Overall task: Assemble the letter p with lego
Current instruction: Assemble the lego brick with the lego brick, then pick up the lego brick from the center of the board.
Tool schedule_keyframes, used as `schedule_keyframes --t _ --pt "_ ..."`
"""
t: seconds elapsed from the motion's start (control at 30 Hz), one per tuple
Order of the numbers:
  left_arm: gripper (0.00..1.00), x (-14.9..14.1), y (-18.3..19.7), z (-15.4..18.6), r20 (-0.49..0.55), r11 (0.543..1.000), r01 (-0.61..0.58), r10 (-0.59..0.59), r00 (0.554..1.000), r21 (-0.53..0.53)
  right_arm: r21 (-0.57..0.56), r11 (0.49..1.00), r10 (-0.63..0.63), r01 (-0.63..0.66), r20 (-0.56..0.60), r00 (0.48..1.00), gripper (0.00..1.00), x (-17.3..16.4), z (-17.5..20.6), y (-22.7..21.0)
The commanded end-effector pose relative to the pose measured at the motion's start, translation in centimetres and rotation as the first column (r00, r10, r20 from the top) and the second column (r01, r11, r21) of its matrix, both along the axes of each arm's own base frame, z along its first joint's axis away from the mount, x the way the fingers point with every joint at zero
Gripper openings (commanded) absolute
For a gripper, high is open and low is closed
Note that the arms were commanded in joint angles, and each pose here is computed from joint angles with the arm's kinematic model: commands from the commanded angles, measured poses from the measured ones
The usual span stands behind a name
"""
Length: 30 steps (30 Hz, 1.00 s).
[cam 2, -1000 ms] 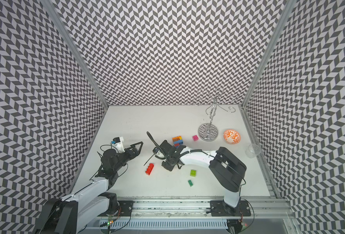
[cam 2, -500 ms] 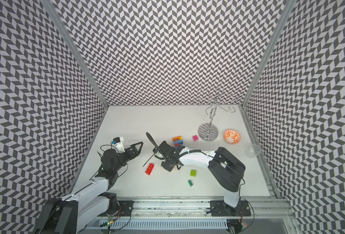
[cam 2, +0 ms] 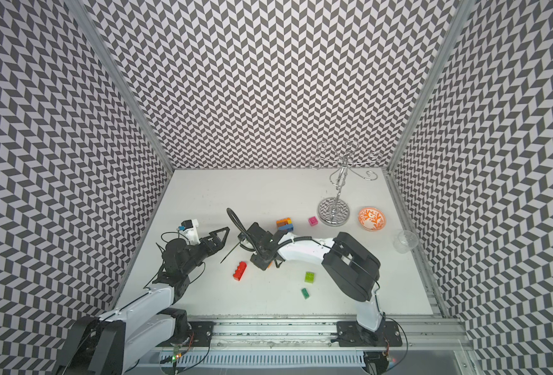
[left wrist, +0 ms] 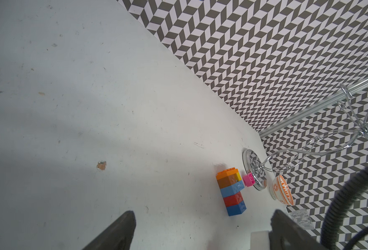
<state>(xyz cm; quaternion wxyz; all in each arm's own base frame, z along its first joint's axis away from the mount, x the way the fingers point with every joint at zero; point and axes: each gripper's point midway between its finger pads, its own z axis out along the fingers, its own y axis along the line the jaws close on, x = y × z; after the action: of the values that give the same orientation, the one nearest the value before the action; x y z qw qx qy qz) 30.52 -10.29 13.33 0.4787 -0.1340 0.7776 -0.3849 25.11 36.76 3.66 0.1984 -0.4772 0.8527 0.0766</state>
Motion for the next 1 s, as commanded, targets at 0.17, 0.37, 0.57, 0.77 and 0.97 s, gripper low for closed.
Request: schedule_keyframes --t 0.17,0.37,0.57,0.77,0.97 --pt "1.00 0.0 -0.7 1.0 0.043 0.999 0.034 -0.035 0.998 0.011 -0.115 0.991 -0.070 0.068 -0.016 0.997 0.59 -0.9 0.0 -3.2" --pt "1.00 -0.2 -1.7 2.1 0.083 0.997 0.055 -0.059 0.995 0.046 0.068 0.983 -0.176 0.171 0.082 0.981 0.83 0.9 5.5 -2.9" --pt "1.00 -0.8 -4.4 3.4 0.137 0.987 0.108 -0.124 0.983 0.120 0.282 0.887 -0.403 0.366 0.084 0.912 0.87 2.5 8.4 -7.8" --pt "1.00 -1.4 -7.5 3.9 0.155 0.967 0.179 -0.208 0.966 0.182 0.398 0.753 -0.571 0.525 -0.002 0.821 0.87 2.3 8.4 -13.6" --pt "1.00 -1.9 -10.1 3.8 0.153 0.942 0.245 -0.284 0.947 0.227 0.450 0.644 -0.671 0.618 -0.055 0.739 0.88 1.5 7.6 -18.1"
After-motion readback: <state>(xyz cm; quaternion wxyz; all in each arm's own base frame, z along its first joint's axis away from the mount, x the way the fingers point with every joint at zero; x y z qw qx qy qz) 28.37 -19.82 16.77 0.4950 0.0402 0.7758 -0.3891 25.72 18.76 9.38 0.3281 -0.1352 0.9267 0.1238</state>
